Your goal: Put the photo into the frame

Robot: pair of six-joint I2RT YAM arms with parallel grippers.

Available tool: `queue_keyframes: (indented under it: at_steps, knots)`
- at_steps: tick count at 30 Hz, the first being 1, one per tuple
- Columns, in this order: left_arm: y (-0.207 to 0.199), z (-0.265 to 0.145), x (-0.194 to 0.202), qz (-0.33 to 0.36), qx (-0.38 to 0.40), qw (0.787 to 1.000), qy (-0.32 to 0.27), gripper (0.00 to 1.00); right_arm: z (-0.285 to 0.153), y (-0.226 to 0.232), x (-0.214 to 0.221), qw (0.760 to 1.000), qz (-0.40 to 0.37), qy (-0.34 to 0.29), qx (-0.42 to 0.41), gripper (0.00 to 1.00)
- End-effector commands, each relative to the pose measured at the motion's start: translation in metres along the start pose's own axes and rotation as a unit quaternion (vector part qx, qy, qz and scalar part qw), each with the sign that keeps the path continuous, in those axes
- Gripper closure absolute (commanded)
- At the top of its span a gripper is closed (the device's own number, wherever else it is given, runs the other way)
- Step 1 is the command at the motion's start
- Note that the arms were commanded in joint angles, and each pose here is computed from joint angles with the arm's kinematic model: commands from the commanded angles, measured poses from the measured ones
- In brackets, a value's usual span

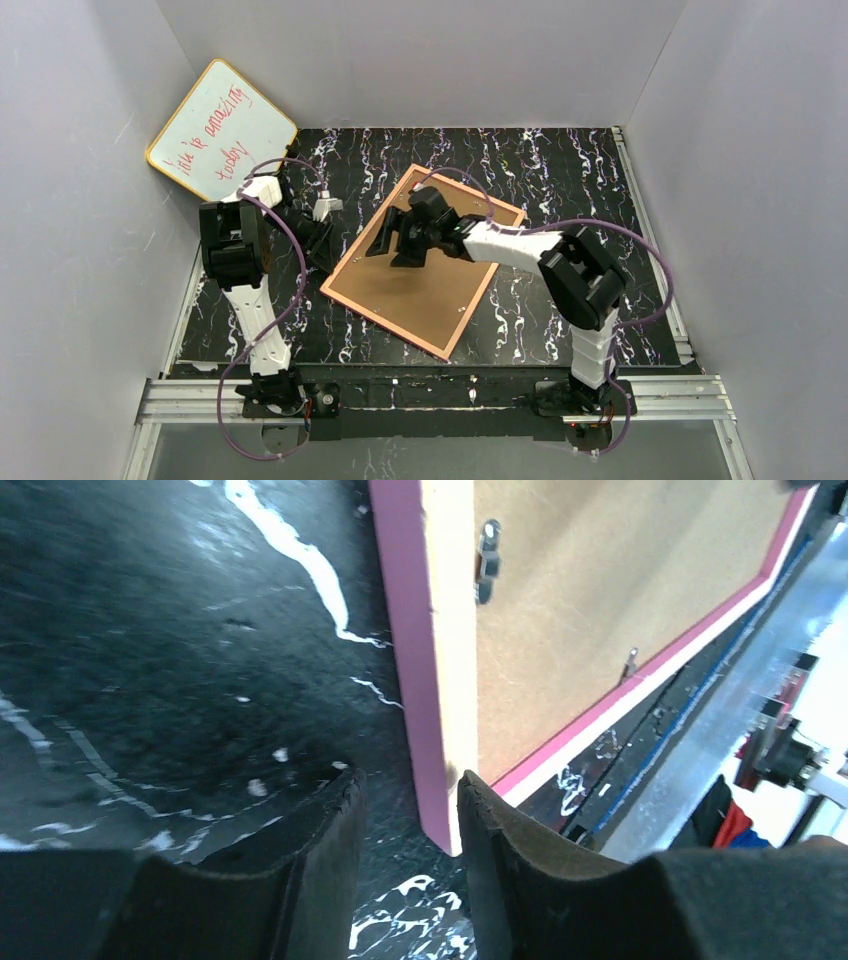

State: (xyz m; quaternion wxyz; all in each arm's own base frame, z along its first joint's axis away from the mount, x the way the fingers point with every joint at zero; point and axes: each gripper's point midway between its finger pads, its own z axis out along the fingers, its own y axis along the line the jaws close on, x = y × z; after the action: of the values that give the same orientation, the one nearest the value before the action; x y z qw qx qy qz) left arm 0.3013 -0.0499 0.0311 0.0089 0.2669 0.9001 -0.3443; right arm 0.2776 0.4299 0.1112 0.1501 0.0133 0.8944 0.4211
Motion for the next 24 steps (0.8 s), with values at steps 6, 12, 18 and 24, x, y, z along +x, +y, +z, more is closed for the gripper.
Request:
queue_keyframes:
  at_steps: [6, 12, 18, 24]
  knots:
    - [-0.038, 0.016, 0.023, 0.004, 0.074, 0.997, 0.005, 0.64, 0.043, 0.030, 0.019, 0.998, 0.046, 0.004, -0.039, 0.21]
    - [-0.065, 0.027, 0.040, 0.002, 0.120, 0.993, 0.014, 0.65, 0.043, 0.022, 0.024, 0.997, 0.063, -0.001, -0.032, 0.24]
    - [-0.076, 0.033, 0.043, 0.008, 0.131, 0.991, 0.014, 0.65, 0.045, 0.017, 0.031, 0.997, 0.074, 0.006, -0.027, 0.26]
    - [-0.067, 0.039, 0.035, -0.018, 0.110, 0.994, 0.000, 0.70, 0.049, 0.015, 0.029, 0.997, 0.077, 0.001, -0.023, 0.29]
